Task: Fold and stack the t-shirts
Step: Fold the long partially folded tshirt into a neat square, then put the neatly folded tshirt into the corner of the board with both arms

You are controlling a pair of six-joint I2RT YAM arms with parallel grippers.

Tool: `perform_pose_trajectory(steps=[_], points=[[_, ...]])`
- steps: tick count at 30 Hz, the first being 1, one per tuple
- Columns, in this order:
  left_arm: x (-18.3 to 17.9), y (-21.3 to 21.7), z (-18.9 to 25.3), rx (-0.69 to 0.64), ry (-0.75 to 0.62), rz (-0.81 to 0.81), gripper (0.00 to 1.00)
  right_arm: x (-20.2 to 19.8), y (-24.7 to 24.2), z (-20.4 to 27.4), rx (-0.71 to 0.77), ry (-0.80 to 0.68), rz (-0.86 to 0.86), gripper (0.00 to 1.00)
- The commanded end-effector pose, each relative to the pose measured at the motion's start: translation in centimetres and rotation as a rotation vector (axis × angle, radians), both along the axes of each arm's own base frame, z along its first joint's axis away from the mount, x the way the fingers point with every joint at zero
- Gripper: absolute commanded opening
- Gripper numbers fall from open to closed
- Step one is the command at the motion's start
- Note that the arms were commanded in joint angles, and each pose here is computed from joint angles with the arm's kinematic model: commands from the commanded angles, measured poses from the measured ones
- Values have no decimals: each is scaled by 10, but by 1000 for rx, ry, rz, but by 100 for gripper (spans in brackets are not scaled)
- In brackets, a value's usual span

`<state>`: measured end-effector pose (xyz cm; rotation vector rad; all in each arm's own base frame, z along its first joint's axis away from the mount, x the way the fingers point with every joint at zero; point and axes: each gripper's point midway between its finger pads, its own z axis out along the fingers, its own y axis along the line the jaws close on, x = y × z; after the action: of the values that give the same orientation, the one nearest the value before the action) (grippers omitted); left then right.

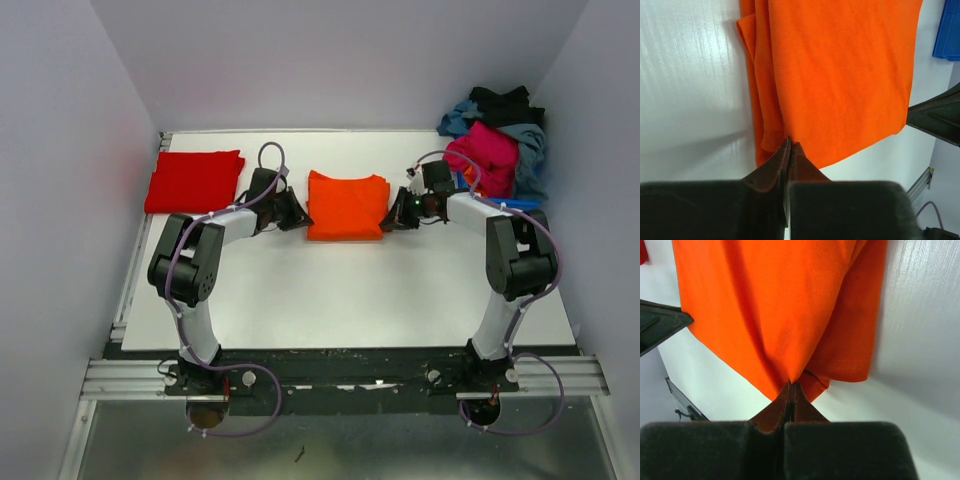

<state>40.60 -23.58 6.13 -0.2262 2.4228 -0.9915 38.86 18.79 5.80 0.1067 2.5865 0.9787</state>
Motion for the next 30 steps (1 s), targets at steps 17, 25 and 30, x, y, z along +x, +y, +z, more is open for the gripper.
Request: perform_pose_trajectory(steps=[17, 25, 30], points=[[-7, 17, -9, 114, 1, 19, 0, 10, -66, -16, -469, 65, -185, 1], [-15, 12, 21, 70, -80, -8, 42, 2, -45, 26, -311, -97, -157, 38], [-29, 11, 26, 42, -114, -36, 49, -11, -25, 28, -196, -147, -60, 40]])
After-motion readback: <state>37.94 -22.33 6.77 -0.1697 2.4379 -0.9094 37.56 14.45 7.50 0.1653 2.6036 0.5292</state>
